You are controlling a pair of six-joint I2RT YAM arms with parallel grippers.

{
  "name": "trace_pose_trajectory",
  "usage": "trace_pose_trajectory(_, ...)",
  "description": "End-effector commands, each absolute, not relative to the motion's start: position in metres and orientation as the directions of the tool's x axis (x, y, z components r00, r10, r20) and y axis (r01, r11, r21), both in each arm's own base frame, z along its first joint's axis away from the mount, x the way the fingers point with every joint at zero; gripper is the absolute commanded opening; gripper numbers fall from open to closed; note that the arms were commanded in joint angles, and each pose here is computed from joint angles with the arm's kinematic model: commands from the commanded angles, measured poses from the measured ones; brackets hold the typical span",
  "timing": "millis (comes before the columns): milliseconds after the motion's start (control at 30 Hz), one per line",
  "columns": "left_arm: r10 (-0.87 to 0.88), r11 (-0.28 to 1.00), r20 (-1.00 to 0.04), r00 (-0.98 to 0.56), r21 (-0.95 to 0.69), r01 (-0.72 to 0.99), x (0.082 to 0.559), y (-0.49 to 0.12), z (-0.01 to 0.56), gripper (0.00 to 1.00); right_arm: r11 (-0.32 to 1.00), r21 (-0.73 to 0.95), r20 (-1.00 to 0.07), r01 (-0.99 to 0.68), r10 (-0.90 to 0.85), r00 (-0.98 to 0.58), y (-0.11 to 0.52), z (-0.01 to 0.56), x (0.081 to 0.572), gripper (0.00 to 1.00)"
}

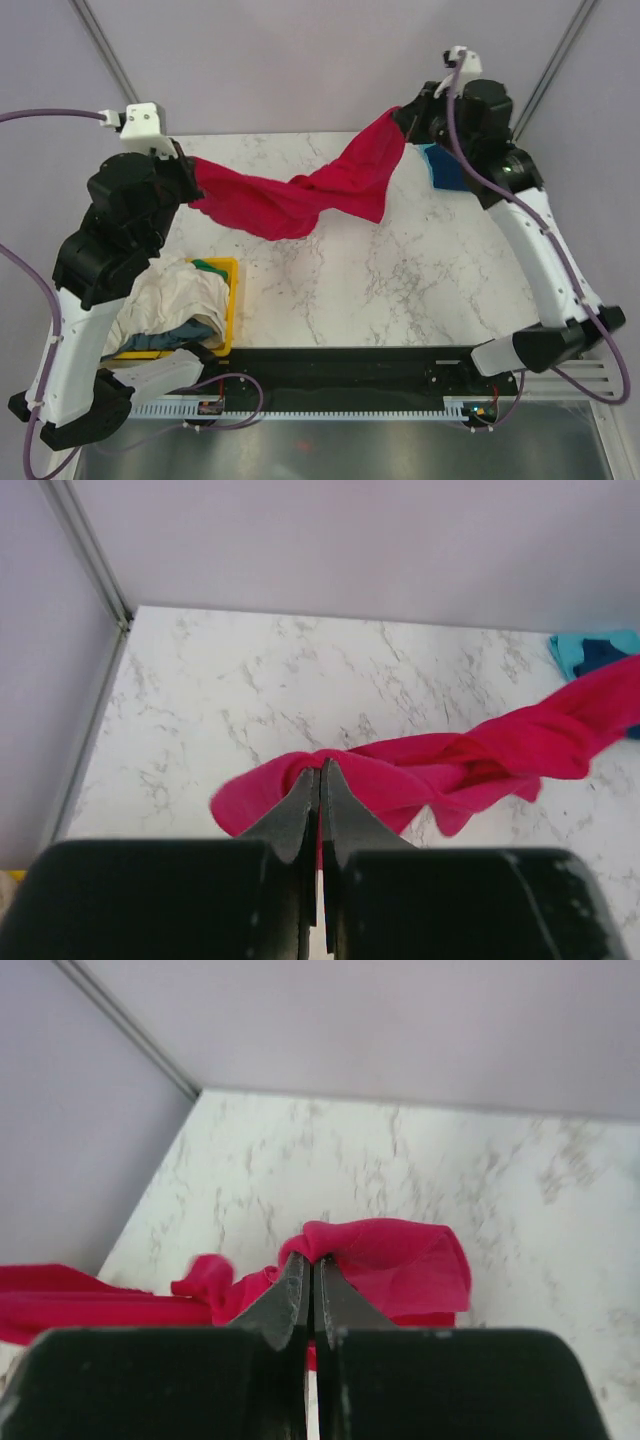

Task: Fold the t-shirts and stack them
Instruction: Flatten the tshirt out

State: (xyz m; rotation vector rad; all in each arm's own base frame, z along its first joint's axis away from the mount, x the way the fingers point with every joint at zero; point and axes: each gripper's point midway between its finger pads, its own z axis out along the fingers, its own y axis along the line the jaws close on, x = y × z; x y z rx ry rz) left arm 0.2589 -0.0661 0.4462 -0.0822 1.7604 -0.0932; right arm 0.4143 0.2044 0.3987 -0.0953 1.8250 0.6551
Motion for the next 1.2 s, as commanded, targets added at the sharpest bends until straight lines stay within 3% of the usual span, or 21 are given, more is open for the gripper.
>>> trace_pose_trajectory(0, -0.046, 0.995, -0.997, -0.059, -0.040, -0.094, 0.256, -0.037, 0.498, 0.02, 0.914, 0.264, -0.942, -0.309, 0.175, -0.286, 0.158, 0.443, 0.365, 0.00)
trace_pose_trajectory(200, -0.124, 0.990, -0.990, 0.066, -0.128, -0.062, 0.238, -0.030, 0.533, 0.02, 0.948, 0.242, -0.966, -0.207, 0.217, -0.137, 0.108, 0.496, 0.310, 0.00)
trace_pose_trajectory(300, -0.134, 0.989, -0.989, 0.067, -0.138, -0.058, 0.237, -0.031, 0.521, 0.02, 0.970, 0.219, -0.969, -0.108, 0.203, -0.142, 0.090, 0.482, 0.313, 0.00)
trace_pose_trajectory(433, -0.069, 0.996, -0.995, -0.069, -0.066, -0.052, 0.259, -0.048, 0.461, 0.02, 0.987, 0.147, -0.920, -0.062, 0.113, -0.375, 0.095, 0.387, 0.375, 0.00)
trace_pose_trajectory(467, -0.057, 0.998, -0.989, -0.133, -0.051, -0.047, 0.267, -0.056, 0.430, 0.02, 0.979, 0.186, -0.861, -0.080, 0.123, -0.493, 0.097, 0.341, 0.407, 0.00)
trace_pose_trajectory(600, -0.002, 1.000, -0.950, -0.311, 0.006, -0.024, 0.284, -0.075, 0.351, 0.02, 0.929, 0.349, -0.695, -0.120, 0.170, -0.699, 0.118, 0.238, 0.476, 0.00)
trace_pose_trajectory(633, 0.018, 1.000, -0.938, -0.346, 0.025, -0.013, 0.287, -0.079, 0.336, 0.02, 0.920, 0.365, -0.681, -0.140, 0.161, -0.714, 0.125, 0.235, 0.485, 0.04)
trace_pose_trajectory(667, 0.056, 0.998, -0.914, -0.402, 0.064, -0.004, 0.289, -0.080, 0.310, 0.02, 0.914, 0.382, -0.634, -0.136, 0.152, -0.759, 0.131, 0.209, 0.492, 0.23)
trace_pose_trajectory(700, 0.075, 0.996, -0.899, -0.431, 0.086, -0.007, 0.291, -0.080, 0.297, 0.02, 0.902, 0.402, -0.623, -0.156, 0.145, -0.769, 0.138, 0.208, 0.490, 0.68)
trace_pose_trajectory(767, 0.091, 0.992, -0.859, -0.504, 0.120, -0.025, 0.293, -0.074, 0.264, 0.02, 0.921, 0.360, -0.657, -0.151, 0.136, -0.741, 0.133, 0.214, 0.483, 0.92)
trace_pose_trajectory(800, 0.089, 0.992, -0.847, -0.523, 0.120, -0.026, 0.293, -0.073, 0.255, 0.02, 0.935, 0.331, -0.675, -0.128, 0.141, -0.724, 0.125, 0.216, 0.481, 0.98)
trace_pose_trajectory(1000, 0.038, 0.999, -0.825, -0.565, 0.038, 0.012, 0.290, -0.081, 0.225, 0.02, 0.945, 0.321, -0.699, -0.058, 0.195, -0.688, 0.104, 0.223, 0.415, 0.98)
trace_pose_trajectory(1033, 0.038, 0.999, -0.820, -0.571, 0.036, 0.015, 0.291, -0.082, 0.221, 0.02, 0.934, 0.354, -0.654, -0.039, 0.218, -0.724, 0.106, 0.189, 0.397, 0.98)
trace_pose_trajectory(1167, 0.042, 0.999, -0.800, -0.599, 0.022, 0.040, 0.291, -0.087, 0.207, 0.02, 0.884, 0.467, -0.567, 0.011, 0.309, -0.763, 0.115, 0.142, 0.335, 0.96)
